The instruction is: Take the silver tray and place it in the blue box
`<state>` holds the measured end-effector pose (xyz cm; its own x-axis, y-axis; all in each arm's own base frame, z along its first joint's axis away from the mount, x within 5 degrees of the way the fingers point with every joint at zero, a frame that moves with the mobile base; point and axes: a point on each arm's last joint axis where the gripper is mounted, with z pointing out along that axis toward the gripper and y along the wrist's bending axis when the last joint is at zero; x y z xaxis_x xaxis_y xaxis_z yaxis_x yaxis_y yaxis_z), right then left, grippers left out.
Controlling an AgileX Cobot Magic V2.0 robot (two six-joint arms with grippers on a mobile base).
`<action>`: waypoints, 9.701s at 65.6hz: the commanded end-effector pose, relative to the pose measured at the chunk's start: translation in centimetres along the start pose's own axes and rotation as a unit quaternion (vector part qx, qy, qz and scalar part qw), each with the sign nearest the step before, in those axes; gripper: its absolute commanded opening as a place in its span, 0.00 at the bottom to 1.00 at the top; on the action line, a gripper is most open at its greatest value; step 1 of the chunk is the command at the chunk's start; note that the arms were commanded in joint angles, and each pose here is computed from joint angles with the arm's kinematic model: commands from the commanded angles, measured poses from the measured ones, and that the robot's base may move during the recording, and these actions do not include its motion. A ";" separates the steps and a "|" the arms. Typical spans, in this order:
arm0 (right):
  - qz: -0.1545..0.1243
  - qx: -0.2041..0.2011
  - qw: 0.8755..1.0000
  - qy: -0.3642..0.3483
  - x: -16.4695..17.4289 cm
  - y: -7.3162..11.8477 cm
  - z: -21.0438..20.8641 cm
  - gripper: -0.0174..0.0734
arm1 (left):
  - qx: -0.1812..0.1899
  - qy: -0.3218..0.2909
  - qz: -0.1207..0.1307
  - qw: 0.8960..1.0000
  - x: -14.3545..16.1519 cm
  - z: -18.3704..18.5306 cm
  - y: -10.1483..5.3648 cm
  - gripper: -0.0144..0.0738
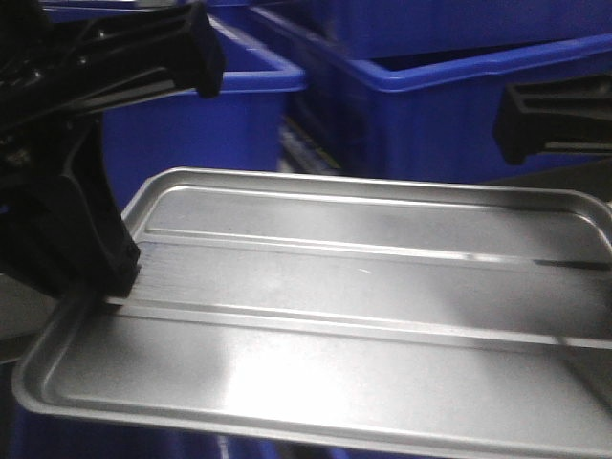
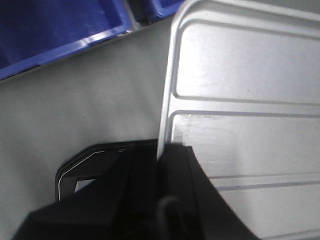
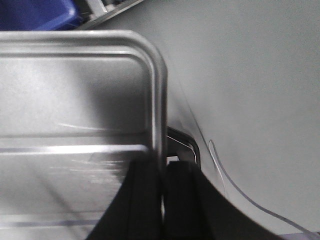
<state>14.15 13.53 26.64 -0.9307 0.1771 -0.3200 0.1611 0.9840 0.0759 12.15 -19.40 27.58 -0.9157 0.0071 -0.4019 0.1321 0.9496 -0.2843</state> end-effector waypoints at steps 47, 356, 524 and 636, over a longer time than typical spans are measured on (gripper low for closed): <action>-0.009 0.085 0.996 -0.012 -0.4 -1.9 -1.0 0.25 | -0.040 -0.020 0.009 0.999 -0.6 -1.2 0.9 0.05; -0.202 -0.229 0.752 -0.584 1.1 -9.4 -8.1 0.25 | 0.134 -0.528 0.152 0.825 3.3 -10.6 13.0 0.06; -0.055 -0.068 0.743 -0.664 7.4 -15.1 1.6 0.25 | -0.018 -0.603 0.142 0.785 6.9 -9.3 16.2 0.05; -0.055 -0.068 0.743 -0.664 7.4 -15.1 1.6 0.25 | -0.075 -0.642 0.098 0.757 8.7 -3.8 18.7 0.05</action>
<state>5.64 0.01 20.78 0.1154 0.0561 -0.9917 -0.0064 0.9984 0.0557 5.57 -0.42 21.11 0.1427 -0.0623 -0.9878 0.0854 0.9951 -0.0505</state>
